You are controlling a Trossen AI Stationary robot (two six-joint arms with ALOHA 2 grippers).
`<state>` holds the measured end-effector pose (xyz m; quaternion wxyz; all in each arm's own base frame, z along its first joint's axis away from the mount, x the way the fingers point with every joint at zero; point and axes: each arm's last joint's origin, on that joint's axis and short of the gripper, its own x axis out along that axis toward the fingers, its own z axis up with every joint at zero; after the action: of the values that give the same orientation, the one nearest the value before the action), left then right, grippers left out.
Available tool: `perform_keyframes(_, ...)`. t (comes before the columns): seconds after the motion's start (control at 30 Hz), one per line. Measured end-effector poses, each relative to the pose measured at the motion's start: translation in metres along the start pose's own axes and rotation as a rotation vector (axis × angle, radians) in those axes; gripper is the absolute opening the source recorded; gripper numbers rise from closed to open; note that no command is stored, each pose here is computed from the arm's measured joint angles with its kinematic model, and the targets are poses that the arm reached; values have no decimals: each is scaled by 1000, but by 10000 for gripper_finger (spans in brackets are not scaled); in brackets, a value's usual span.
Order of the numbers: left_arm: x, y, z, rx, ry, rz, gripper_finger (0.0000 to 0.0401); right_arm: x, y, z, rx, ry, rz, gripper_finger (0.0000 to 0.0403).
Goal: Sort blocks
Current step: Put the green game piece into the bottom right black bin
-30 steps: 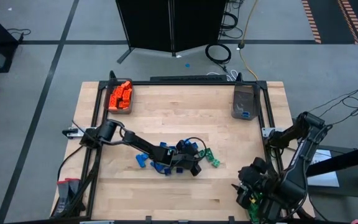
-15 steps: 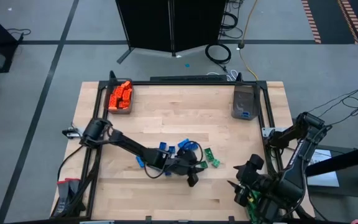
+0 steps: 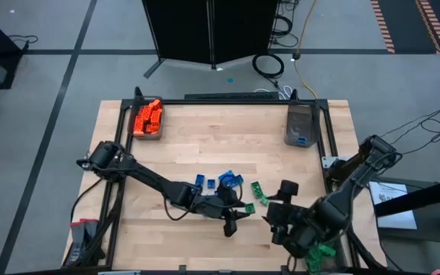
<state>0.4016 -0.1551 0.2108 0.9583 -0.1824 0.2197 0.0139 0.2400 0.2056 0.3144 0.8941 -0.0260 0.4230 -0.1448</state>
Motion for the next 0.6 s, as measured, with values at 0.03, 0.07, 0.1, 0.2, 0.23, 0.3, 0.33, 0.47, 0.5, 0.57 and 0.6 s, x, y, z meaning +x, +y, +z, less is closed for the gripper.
perform_keyframes(0.03,-1,-1,1,0,-4,-4,135,3,-2,2,-9,13,3,274)
perform_keyframes(0.07,-1,-2,0,1,-3,-6,135,5,-4,4,-19,24,5,274)
perform_keyframes(0.1,-2,-3,0,3,-1,-8,135,8,-6,7,-30,31,9,275)
perform_keyframes(0.2,-2,-5,-3,7,6,-8,135,14,-9,14,-62,31,31,275)
perform_keyframes(0.23,-2,-5,-3,8,6,-8,135,16,-10,17,-74,36,50,275)
perform_keyframes(0.3,-2,-5,-3,9,7,-8,136,20,-12,21,-92,51,88,275)
perform_keyframes(0.33,-2,-5,-3,18,7,-8,136,21,-13,23,-94,58,109,275)
perform_keyframes(0.47,-2,-5,-3,32,4,-3,136,26,-15,29,-104,75,163,275)
perform_keyframes(0.5,-2,-5,-3,33,4,-2,136,26,-15,30,-107,70,169,275)
perform_keyframes(0.57,-2,-5,-3,33,4,-3,136,28,-16,31,-118,75,174,275)
perform_keyframes(0.6,-2,-5,-3,34,4,-3,136,29,-17,31,-122,82,182,275)
